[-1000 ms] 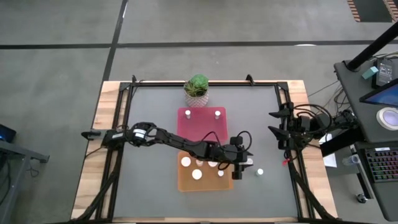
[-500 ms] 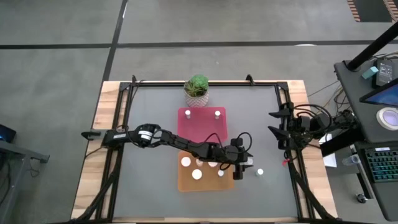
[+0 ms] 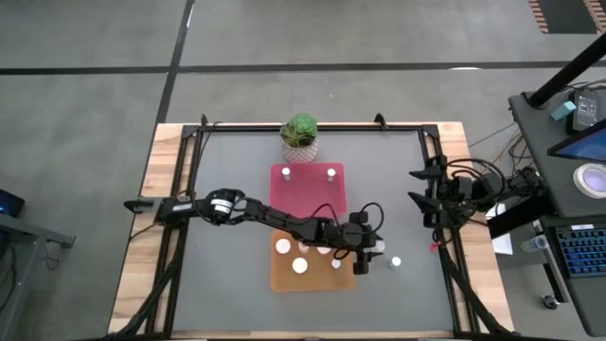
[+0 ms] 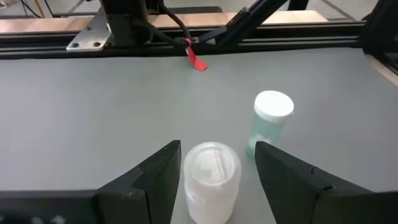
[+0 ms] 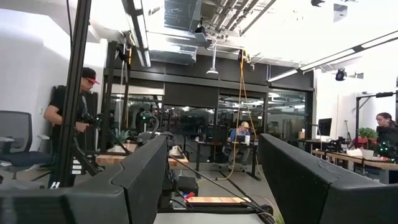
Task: Pick and place medicine bottles into bin by pill shape (circle, oval)
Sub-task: Put the white tablet bottle into the pink bin
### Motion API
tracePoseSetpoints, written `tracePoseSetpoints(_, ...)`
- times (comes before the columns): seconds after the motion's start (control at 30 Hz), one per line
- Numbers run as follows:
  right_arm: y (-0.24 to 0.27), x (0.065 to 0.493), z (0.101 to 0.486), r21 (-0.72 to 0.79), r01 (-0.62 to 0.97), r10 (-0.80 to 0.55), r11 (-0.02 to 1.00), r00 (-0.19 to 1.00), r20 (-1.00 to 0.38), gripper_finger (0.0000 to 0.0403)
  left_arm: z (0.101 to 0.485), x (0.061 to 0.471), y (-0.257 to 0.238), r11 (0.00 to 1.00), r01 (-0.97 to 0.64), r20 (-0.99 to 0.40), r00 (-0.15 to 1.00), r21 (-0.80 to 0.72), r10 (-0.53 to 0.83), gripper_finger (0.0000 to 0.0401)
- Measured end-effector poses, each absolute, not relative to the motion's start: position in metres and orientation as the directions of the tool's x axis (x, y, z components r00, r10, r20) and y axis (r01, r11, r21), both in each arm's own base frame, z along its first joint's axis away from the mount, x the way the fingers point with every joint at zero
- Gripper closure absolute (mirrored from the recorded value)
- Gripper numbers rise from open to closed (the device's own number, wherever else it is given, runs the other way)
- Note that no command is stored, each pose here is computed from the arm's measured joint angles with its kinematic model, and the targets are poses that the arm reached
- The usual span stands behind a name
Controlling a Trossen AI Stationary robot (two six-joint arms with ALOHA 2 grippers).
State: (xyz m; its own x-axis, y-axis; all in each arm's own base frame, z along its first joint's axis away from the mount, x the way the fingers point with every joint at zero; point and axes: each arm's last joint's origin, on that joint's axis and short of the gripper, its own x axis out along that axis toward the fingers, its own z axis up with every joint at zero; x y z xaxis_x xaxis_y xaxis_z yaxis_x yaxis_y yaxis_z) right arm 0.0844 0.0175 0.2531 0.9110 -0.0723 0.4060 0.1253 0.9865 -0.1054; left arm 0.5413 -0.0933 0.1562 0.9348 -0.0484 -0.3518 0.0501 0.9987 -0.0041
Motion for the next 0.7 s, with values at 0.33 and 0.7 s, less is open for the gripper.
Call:
tracePoseSetpoints(0.33,0.0176,0.0844,0.2531,-0.107,0.126,-0.072,0.986,0.911,0.406,0.0156,0.1532,0.5403,-0.0931,0.998,0.056,-0.36,0.931,-0.007,-0.054,0.021)
tracePoseSetpoints(0.7,0.0176,0.0844,0.2531,-0.109,0.126,-0.072,0.986,0.911,0.406,0.0156,0.1514,0.5397,-0.0927,0.999,0.049,-0.366,0.929,-0.022,-0.054,0.021)
